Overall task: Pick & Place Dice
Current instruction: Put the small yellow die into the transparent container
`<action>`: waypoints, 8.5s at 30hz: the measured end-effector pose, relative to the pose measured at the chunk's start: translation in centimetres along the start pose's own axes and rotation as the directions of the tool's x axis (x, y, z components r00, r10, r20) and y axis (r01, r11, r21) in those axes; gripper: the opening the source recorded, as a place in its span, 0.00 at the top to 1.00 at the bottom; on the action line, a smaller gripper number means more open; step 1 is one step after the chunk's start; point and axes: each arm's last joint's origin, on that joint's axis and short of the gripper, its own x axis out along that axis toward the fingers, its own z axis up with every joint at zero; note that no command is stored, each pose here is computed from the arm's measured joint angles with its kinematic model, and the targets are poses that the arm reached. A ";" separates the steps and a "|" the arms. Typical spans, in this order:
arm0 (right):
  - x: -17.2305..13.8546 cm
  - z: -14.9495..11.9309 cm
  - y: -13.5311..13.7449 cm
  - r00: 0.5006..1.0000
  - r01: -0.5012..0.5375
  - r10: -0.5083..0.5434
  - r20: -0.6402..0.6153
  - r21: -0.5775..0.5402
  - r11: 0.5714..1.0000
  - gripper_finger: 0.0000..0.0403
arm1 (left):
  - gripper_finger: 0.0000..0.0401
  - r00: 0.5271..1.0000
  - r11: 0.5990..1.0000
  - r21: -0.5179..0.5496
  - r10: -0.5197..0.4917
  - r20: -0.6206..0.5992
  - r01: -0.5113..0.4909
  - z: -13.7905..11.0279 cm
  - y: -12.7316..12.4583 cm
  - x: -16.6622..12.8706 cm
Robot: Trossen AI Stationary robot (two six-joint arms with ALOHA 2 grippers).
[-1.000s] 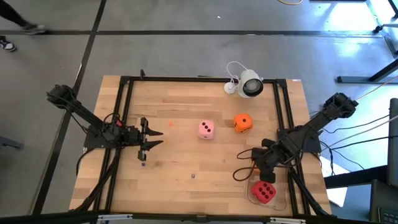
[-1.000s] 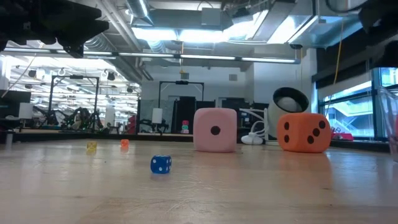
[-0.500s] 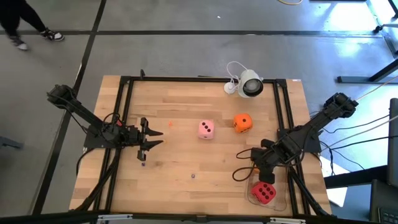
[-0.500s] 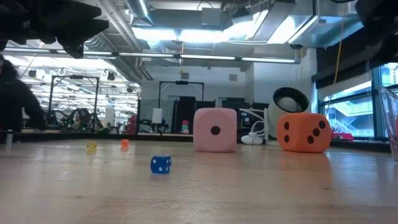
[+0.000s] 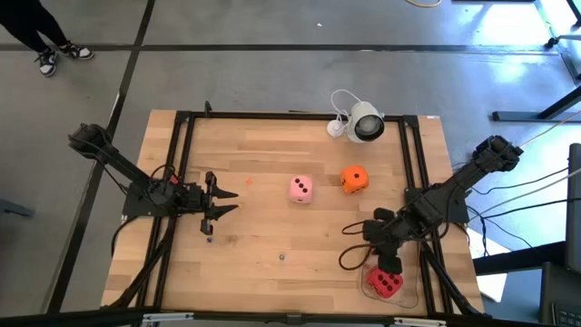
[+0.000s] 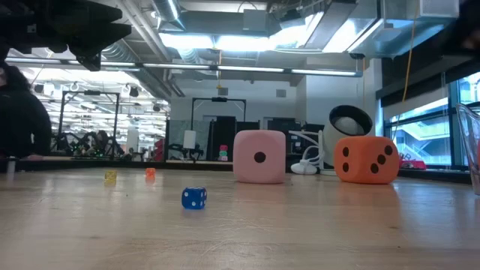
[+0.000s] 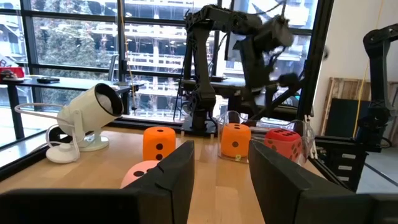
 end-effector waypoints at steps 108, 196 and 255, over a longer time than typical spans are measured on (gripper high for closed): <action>-8.1 8.6 -14.8 0.414 0.280 -0.075 0.907 -0.049 0.959 0.86 | 0.64 0.950 0.991 0.121 0.085 -0.300 -0.050 5.0 -2.5 3.5; -4.4 10.1 -8.2 0.387 0.197 0.190 0.902 -0.282 0.939 0.86 | 0.64 0.956 0.992 -0.112 -0.083 -0.282 0.054 1.3 -6.4 7.9; -4.4 10.1 -8.2 0.388 0.202 0.192 0.901 -0.287 0.937 0.86 | 0.64 0.484 0.862 0.081 0.355 -0.800 -0.500 1.5 -2.4 7.9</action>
